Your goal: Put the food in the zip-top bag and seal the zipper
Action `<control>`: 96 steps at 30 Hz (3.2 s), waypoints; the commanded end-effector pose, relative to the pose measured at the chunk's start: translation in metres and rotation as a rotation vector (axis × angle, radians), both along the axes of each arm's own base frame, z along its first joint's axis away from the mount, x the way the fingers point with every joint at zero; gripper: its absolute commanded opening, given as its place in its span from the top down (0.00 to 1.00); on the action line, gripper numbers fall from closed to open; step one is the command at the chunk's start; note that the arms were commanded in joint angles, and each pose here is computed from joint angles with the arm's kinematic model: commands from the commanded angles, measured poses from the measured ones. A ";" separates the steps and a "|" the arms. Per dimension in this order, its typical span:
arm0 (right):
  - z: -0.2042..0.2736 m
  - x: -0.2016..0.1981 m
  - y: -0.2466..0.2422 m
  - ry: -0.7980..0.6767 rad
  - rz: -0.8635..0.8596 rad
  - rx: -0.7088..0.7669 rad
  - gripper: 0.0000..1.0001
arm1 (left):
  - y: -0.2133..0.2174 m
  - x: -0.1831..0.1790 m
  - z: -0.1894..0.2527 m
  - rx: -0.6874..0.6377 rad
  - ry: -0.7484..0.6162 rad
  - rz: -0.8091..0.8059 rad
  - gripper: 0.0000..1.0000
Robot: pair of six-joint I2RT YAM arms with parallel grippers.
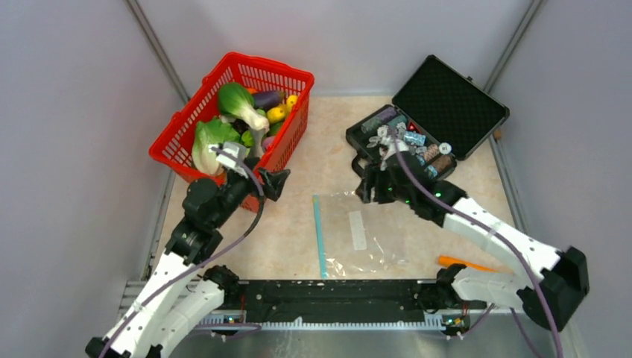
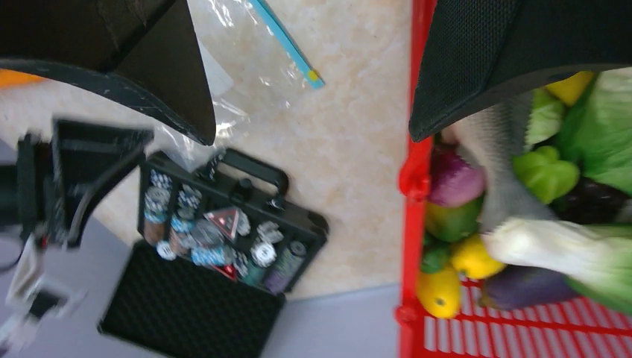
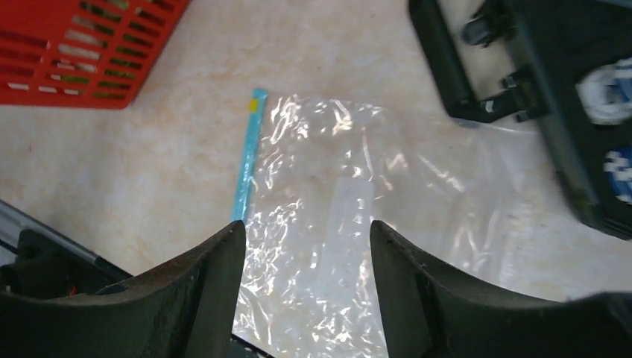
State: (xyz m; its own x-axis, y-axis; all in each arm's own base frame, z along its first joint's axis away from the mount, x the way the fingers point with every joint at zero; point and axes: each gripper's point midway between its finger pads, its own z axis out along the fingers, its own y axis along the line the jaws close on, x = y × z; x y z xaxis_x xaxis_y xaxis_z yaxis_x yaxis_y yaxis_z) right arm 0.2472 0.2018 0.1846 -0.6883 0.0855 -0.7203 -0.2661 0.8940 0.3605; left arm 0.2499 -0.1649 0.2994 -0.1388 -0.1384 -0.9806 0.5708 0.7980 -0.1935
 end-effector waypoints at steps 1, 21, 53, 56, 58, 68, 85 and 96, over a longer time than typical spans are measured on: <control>-0.026 -0.005 0.053 0.024 0.005 -0.079 0.39 | 0.045 0.007 0.033 -0.123 -0.105 0.259 0.01; -0.128 -0.043 0.178 0.090 0.158 -0.265 0.51 | 0.103 -0.011 0.029 -0.174 -0.097 0.520 0.01; -0.142 -0.046 0.174 0.111 0.174 -0.299 1.00 | 0.095 -0.005 0.015 -0.149 -0.064 0.496 0.01; -0.128 -0.044 0.175 0.084 0.175 -0.258 1.00 | 0.085 -0.003 0.012 -0.121 -0.052 0.446 0.01; -0.114 -0.042 0.175 0.056 0.179 -0.221 1.00 | 0.074 0.000 0.007 -0.094 -0.037 0.393 0.01; -0.044 -0.019 0.141 -0.030 0.085 0.090 1.00 | 0.013 -0.011 -0.020 -0.029 0.067 0.056 0.01; -0.001 0.001 0.104 -0.147 -0.078 0.238 1.00 | -0.040 -0.018 -0.076 0.184 0.269 -0.151 0.01; -0.011 -0.001 0.102 -0.129 -0.079 0.221 1.00 | -0.029 -0.005 -0.036 0.159 0.161 -0.062 0.01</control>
State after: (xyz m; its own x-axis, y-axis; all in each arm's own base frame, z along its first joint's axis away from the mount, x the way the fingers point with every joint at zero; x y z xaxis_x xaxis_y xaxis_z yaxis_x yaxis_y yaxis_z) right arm 0.2398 0.3049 0.1559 -0.6143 0.2378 -0.7524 -0.2604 0.8390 0.4777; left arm 0.2419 -0.1988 0.2399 -0.3269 0.0579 -0.9433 0.6157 0.7703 -0.1661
